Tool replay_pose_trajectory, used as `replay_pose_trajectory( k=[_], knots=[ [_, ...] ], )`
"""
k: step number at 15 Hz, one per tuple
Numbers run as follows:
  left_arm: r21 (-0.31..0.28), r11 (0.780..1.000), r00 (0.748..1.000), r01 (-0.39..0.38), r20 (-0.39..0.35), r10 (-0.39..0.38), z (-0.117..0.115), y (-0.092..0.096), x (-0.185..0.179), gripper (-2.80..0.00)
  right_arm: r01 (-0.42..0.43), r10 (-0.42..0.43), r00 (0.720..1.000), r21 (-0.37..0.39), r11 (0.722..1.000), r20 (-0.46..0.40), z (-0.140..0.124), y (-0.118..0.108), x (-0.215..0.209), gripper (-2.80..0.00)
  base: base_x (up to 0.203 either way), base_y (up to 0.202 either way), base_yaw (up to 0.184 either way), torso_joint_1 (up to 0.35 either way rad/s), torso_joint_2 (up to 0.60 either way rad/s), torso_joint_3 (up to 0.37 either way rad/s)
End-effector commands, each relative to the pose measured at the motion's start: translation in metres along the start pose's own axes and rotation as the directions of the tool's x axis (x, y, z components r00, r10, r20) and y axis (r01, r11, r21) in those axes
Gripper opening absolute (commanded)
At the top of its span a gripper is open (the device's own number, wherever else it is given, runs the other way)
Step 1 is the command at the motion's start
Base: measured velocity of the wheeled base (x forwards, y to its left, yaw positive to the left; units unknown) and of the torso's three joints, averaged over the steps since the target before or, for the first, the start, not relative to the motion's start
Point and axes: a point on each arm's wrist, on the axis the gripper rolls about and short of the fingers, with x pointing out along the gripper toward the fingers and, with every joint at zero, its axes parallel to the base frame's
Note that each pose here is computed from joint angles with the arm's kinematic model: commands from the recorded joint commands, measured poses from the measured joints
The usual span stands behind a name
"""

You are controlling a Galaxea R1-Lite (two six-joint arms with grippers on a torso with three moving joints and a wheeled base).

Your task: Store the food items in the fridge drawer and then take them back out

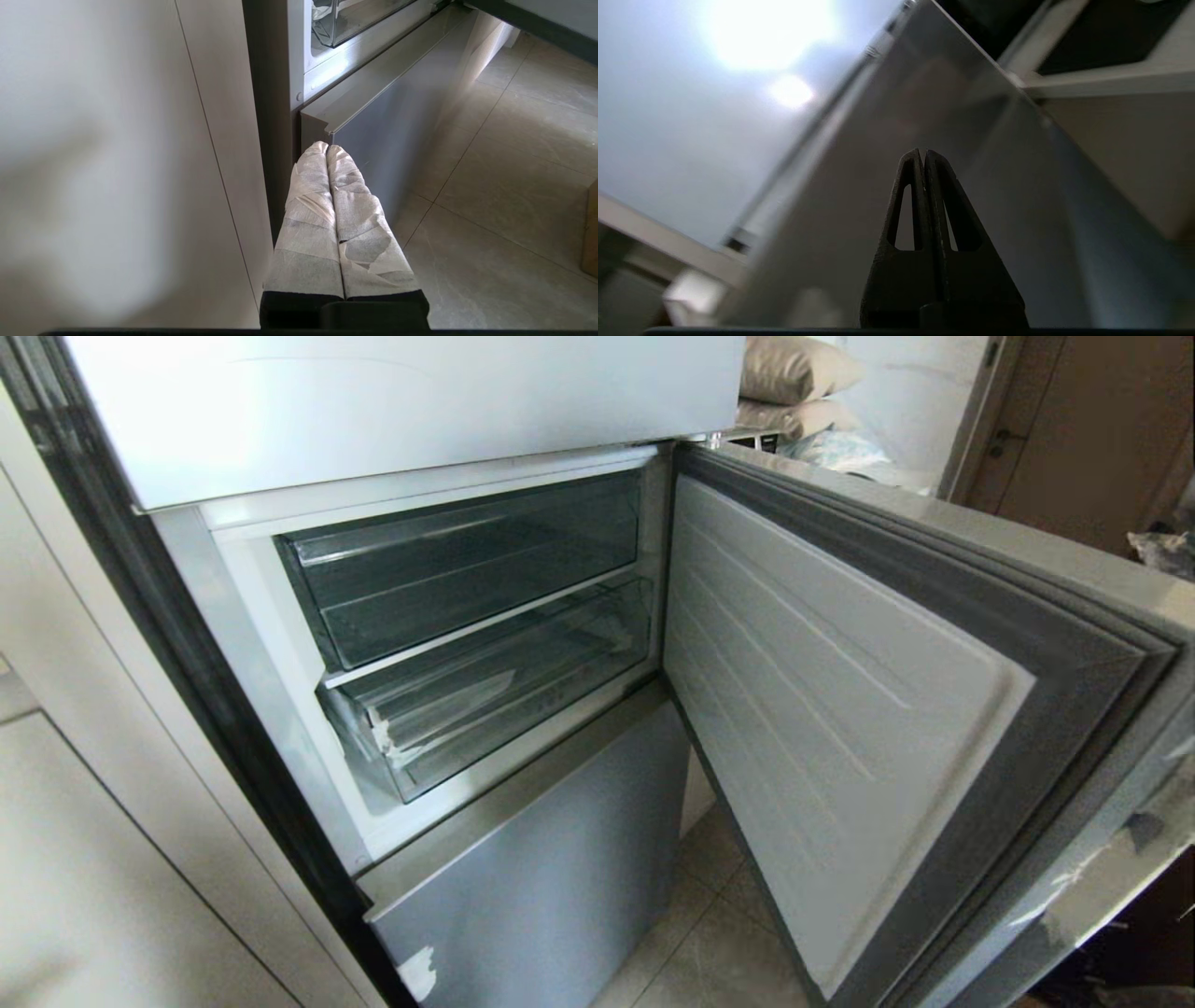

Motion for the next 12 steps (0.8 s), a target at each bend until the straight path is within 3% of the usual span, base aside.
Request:
replay_pose_trajectory(
  k=[1, 4, 6, 8, 12],
  knots=[
    [0.000, 1.000, 1.000, -0.001, 0.000, 0.001, 0.000, 0.000, 0.000, -2.80, 0.103, -0.102, 0.995, -0.071, 0.992, 0.015, -0.016, -0.003, 0.015, -2.80, 0.000, 0.000, 0.000, 0.000, 0.00, 0.000],
    [0.000, 1.000, 1.000, -0.002, 0.000, 0.002, 0.000, 0.000, 0.000, -2.80, 0.227, -0.249, 0.962, -0.187, 0.956, -0.108, -0.047, -0.021, 0.067, -2.80, 0.000, 0.000, 0.000, 0.000, 0.00, 0.000],
    [0.000, 1.000, 1.000, -0.001, 0.000, 0.001, 0.000, 0.000, 0.000, -2.80, 0.246, -0.291, 0.939, -0.238, 0.940, -0.181, -0.068, -0.032, 0.106, -2.80, 0.000, 0.000, 0.000, 0.000, 0.00, 0.000],
    [0.000, 1.000, 1.000, -0.001, 0.000, 0.001, 0.000, 0.000, 0.000, -2.80, 0.210, -0.278, 0.930, -0.273, 0.939, -0.240, -0.089, -0.037, 0.144, -2.80, 0.000, 0.000, 0.000, 0.000, 0.00, 0.000],
    [0.000, 1.000, 1.000, -0.002, 0.000, 0.002, 0.000, 0.000, 0.000, -2.80, 0.034, -0.137, 0.923, -0.279, 0.960, -0.360, -0.134, -0.019, 0.203, -2.80, 0.000, 0.000, 0.000, 0.000, 0.00, 0.000]
  ],
)
